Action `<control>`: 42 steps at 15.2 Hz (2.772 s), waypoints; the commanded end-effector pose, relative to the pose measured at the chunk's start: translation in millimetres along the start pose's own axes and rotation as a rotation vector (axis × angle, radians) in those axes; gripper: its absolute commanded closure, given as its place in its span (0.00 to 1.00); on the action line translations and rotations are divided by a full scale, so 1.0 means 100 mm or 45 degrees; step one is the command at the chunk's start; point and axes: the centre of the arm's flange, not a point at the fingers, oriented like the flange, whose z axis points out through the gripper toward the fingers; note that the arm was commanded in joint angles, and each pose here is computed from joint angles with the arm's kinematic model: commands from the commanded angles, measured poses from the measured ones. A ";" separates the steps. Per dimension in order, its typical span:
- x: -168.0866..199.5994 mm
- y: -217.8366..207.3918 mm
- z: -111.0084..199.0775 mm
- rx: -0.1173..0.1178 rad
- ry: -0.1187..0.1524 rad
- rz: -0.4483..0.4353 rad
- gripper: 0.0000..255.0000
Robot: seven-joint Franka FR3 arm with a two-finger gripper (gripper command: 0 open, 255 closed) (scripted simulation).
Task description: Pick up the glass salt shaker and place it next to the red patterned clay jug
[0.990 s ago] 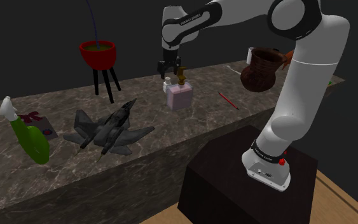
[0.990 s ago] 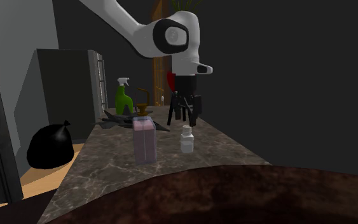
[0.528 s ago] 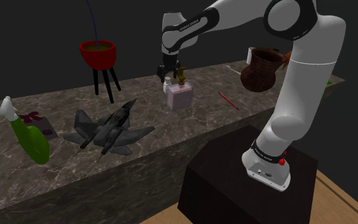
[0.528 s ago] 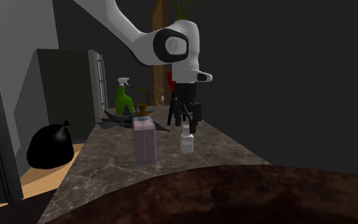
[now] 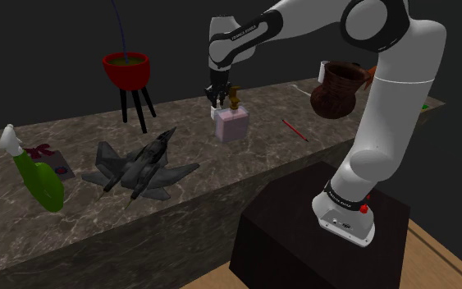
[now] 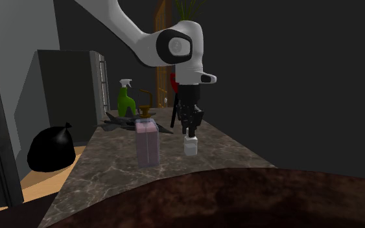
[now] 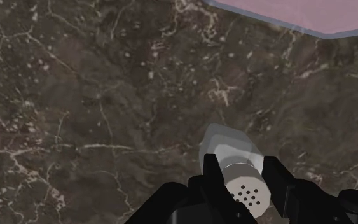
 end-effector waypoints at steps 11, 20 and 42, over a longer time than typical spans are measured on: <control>0.00 0.00 -0.26 0.000 0.000 0.000 1.00; 0.00 0.00 -0.74 0.000 0.000 0.000 1.00; 0.00 0.00 -1.90 0.000 0.000 0.000 1.00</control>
